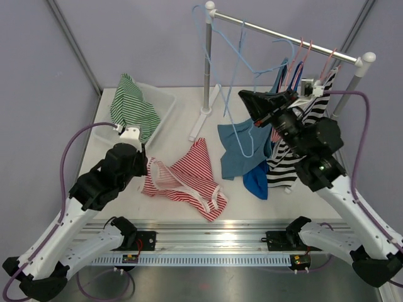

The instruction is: Remove the tank top from the hanger

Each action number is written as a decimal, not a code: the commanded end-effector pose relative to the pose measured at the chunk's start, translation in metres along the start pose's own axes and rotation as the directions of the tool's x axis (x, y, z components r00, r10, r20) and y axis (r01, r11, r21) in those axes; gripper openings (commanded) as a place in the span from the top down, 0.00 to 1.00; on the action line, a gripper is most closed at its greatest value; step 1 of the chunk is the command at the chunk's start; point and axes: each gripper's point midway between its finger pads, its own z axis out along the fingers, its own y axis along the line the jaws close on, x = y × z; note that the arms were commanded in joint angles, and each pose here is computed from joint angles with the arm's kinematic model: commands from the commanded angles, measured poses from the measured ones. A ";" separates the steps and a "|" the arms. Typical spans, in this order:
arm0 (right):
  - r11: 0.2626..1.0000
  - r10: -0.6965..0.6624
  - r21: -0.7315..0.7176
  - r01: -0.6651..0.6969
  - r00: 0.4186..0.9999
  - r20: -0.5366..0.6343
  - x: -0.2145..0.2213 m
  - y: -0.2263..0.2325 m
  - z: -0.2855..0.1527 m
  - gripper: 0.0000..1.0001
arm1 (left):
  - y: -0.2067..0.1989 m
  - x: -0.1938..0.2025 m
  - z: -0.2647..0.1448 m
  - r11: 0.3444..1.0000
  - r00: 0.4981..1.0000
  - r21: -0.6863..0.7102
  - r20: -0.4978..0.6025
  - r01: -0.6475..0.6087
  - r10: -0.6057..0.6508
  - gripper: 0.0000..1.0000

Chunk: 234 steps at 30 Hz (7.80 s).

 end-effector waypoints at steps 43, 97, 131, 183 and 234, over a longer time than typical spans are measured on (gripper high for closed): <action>0.596 -0.135 0.667 0.448 0.874 -0.466 -0.010 -0.201 0.039 1.00 | 0.006 -0.017 -0.023 0.995 0.973 0.088 0.223 0.045 -0.064 0.01; 0.986 -0.124 0.052 0.156 0.913 -0.389 0.001 -0.011 -0.062 0.01 | -0.142 0.101 0.101 0.977 0.939 0.212 -0.335 -0.004 0.077 0.01; 0.984 -0.167 0.017 0.180 0.939 -0.302 -0.009 0.005 -0.088 0.01 | -0.035 -0.071 0.027 0.989 0.993 -0.096 0.026 0.116 -0.114 1.00; 0.998 -0.054 -0.038 0.043 0.926 -0.373 0.010 0.007 -0.055 0.01 | 0.165 -0.138 0.248 0.903 0.868 -0.233 -0.269 0.362 -0.417 0.81; 0.357 -0.132 0.782 0.511 0.857 -0.499 -0.034 -0.209 -0.053 0.45 | 0.021 -0.031 0.021 0.983 0.981 0.096 0.098 0.156 -0.165 0.01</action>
